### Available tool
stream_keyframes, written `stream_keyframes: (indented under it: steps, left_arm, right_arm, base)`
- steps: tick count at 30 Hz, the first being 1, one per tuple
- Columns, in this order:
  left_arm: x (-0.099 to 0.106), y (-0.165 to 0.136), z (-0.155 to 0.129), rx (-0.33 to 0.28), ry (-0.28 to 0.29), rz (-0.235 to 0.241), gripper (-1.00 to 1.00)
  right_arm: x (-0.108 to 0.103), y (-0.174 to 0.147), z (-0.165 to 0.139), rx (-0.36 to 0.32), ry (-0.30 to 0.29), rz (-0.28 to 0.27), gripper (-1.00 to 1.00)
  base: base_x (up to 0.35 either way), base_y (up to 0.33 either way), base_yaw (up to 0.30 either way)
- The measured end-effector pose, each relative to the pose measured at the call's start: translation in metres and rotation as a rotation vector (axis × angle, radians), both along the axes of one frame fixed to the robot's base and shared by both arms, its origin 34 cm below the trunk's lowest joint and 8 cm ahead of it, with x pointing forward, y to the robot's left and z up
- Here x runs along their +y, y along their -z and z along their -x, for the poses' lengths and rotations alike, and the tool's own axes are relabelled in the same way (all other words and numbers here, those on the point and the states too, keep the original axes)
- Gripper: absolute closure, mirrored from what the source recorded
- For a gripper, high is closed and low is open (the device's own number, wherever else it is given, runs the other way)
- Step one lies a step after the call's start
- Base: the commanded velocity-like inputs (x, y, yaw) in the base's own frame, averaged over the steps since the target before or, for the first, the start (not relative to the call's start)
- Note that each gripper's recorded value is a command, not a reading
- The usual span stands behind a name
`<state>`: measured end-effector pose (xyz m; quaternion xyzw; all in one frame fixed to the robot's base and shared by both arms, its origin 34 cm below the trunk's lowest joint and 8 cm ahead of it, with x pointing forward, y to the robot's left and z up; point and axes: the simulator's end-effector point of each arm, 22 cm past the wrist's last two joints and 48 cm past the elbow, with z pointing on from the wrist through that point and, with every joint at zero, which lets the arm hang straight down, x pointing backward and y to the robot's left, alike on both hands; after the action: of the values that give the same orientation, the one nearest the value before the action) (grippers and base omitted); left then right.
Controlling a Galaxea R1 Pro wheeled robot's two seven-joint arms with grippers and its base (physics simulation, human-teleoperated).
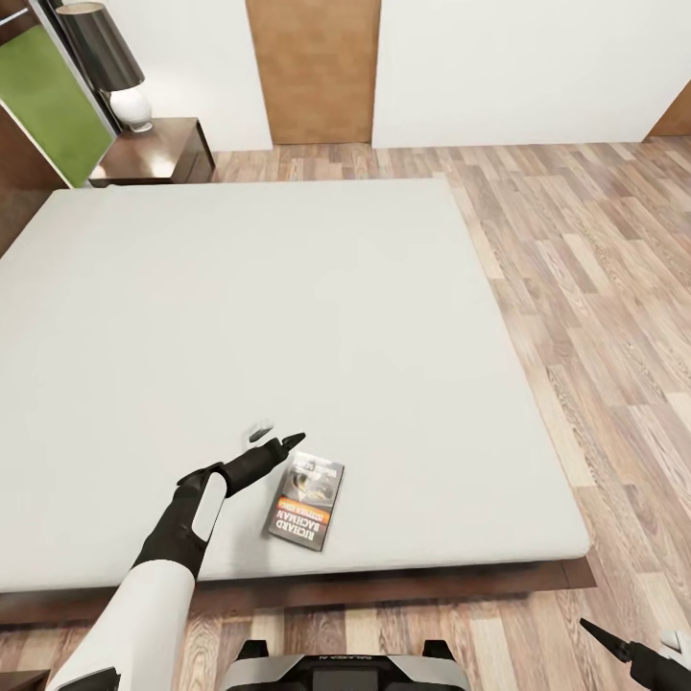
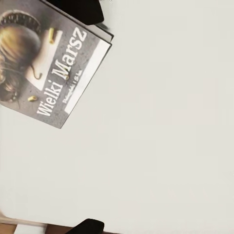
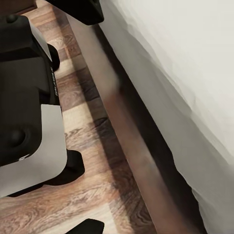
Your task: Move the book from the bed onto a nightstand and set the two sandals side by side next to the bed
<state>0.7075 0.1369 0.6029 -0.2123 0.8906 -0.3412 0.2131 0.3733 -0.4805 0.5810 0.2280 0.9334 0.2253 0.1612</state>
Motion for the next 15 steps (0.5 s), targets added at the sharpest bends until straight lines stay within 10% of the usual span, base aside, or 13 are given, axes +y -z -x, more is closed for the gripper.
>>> stream_keyframes:
  steps: [15]
  left_arm:
    - [0.0040,0.0028,0.0009,0.008,-0.005,-0.014,-1.00]
  right_arm:
    - [0.0035,0.0015,0.0063,0.020,-0.031,-0.004,-1.00]
  base:
    - [0.001,0.000,0.000]
